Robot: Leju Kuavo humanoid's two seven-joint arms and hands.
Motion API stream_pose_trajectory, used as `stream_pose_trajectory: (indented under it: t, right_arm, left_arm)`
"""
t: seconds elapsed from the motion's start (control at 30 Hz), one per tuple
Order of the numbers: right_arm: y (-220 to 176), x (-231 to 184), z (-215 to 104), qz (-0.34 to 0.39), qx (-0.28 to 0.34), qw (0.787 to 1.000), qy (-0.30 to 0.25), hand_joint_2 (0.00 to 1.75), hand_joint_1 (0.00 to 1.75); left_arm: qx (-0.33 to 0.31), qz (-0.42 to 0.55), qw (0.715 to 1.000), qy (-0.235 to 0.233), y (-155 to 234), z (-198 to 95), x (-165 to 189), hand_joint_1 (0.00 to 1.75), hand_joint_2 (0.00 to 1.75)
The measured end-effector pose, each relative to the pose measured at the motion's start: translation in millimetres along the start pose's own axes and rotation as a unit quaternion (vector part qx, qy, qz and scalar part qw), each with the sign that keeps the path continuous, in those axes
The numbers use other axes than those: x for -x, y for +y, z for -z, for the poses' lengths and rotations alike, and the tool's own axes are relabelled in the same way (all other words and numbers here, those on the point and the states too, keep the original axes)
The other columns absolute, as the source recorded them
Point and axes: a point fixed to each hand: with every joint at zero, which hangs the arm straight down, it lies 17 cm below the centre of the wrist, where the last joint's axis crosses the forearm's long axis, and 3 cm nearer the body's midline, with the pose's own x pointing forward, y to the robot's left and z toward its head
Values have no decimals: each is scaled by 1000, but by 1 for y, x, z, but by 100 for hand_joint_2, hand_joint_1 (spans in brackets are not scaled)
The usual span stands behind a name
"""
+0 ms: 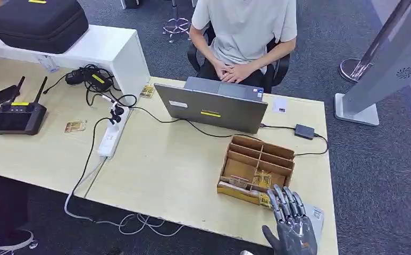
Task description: Pass the card to the sensor for recognition and then transmit it.
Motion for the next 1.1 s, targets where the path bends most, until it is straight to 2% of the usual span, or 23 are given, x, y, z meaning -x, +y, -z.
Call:
stream_pose_trajectory:
  t: [0.27,0.43,1.1]
  right_arm:
    - [0,4,32,-10,14,1000,10,175,0]
    - [0,6,41,-7,19,1000,15,175,0]
    - [12,13,37,-5,4,999,37,175,0]
  left_arm:
    - [2,9,1000,0,-1,0,-1,0,175]
    - [1,12,1000,-1,-1,0,-2,0,175]
    - [0,13,1000,-2,1,0,-3,0,175]
